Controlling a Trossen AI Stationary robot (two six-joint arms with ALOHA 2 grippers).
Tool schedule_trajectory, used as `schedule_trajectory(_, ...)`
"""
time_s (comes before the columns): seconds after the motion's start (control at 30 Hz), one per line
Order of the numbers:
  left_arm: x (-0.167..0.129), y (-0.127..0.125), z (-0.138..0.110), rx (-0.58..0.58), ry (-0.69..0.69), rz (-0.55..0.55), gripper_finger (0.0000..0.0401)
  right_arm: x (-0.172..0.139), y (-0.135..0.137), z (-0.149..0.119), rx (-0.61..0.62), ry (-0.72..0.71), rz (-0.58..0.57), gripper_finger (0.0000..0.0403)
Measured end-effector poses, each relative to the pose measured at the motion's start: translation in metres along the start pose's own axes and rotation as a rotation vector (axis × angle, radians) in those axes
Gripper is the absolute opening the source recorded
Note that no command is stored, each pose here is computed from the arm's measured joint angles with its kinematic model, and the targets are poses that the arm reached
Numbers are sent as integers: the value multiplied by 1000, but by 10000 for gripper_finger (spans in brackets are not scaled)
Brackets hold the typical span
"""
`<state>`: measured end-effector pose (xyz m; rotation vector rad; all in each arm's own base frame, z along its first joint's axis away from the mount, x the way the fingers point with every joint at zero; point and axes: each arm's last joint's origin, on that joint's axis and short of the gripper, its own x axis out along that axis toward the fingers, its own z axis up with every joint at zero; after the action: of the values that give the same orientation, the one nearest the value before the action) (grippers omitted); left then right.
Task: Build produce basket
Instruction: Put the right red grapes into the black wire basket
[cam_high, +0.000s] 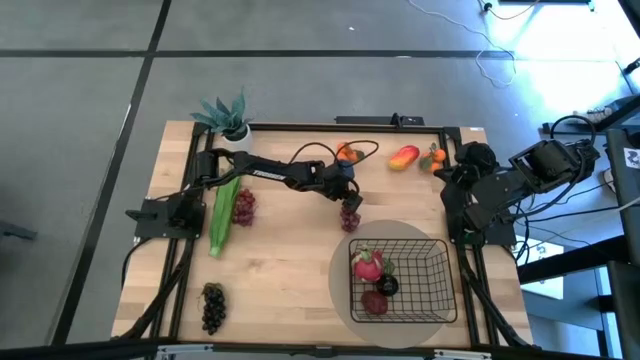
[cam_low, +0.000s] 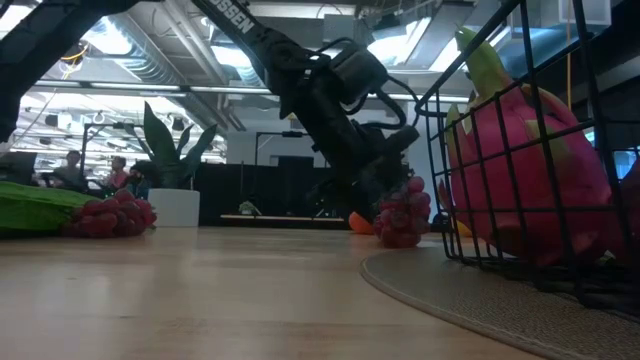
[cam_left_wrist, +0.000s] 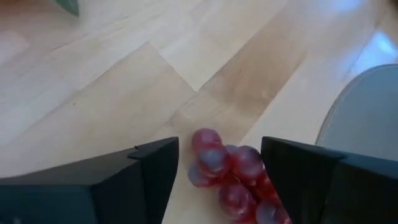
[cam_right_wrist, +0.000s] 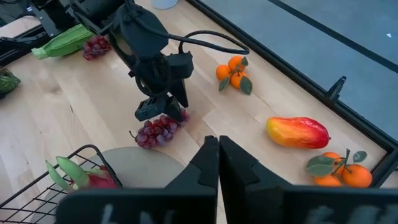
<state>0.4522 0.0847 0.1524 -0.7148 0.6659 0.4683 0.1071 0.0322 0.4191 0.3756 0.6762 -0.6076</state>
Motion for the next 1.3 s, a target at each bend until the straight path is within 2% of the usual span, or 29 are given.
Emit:
schedule_trajectory(0.5, 4, 0, -6, 16, 41, 3, 125, 0, 0, 0, 0, 0, 0, 0)
schedule_trajectory(0.9, 3, -1, -8, 33, 70, -22, 12, 0, 0, 0, -5, -1, -1, 0)
schedule_trajectory(1.3, -7, -5, -3, 88, 62, -29, 1, 0, 0, 0, -30, -1, -1, 0)
